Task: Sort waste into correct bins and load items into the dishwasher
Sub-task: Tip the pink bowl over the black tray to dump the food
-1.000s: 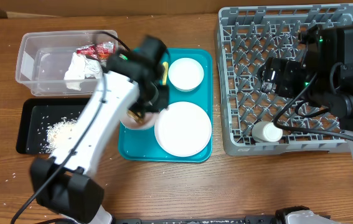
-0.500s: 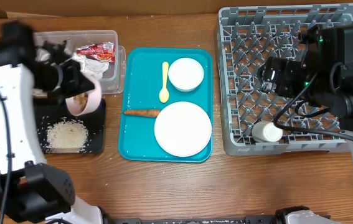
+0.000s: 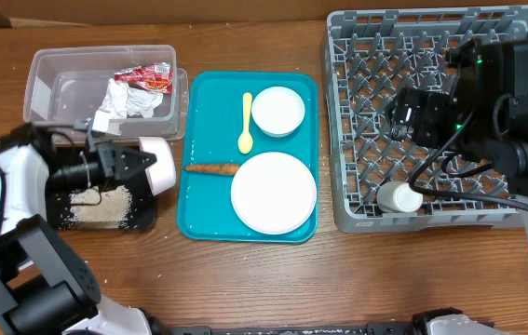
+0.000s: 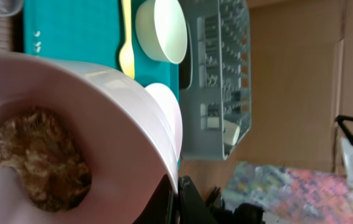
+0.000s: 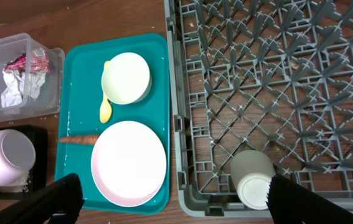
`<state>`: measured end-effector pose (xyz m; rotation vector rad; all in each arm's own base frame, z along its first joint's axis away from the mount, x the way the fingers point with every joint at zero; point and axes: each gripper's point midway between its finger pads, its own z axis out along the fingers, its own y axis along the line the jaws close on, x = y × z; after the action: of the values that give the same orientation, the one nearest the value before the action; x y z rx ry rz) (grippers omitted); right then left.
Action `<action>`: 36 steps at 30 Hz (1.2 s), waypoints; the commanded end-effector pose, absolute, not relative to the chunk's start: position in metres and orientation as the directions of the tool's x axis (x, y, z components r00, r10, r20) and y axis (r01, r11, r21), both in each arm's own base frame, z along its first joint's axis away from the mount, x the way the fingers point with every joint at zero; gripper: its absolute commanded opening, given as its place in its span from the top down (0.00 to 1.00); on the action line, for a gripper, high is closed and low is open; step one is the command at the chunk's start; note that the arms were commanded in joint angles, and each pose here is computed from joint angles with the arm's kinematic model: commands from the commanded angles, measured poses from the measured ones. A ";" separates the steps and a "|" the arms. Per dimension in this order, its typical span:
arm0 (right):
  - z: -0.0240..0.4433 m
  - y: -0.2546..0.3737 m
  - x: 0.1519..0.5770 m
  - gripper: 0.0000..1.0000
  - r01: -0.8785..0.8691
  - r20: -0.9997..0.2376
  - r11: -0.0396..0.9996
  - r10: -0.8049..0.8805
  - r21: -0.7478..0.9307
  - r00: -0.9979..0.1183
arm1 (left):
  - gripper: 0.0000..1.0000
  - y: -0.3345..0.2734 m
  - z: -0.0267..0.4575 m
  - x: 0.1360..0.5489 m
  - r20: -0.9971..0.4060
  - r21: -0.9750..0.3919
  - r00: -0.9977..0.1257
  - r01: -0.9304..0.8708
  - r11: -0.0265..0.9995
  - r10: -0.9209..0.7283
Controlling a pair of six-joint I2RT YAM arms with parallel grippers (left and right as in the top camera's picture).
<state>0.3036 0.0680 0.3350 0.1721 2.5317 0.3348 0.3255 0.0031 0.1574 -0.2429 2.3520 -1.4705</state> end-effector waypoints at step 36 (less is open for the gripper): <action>0.335 0.069 0.308 0.03 0.050 -0.521 0.961 0.191 0.274 -0.832 | 0.96 0.053 0.182 0.326 -0.085 -0.995 -0.770 0.034 0.092 -0.633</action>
<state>0.3067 0.0687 0.3258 0.1772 2.5694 0.3277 0.3223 0.0547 0.1629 -0.6889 1.8761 -1.7661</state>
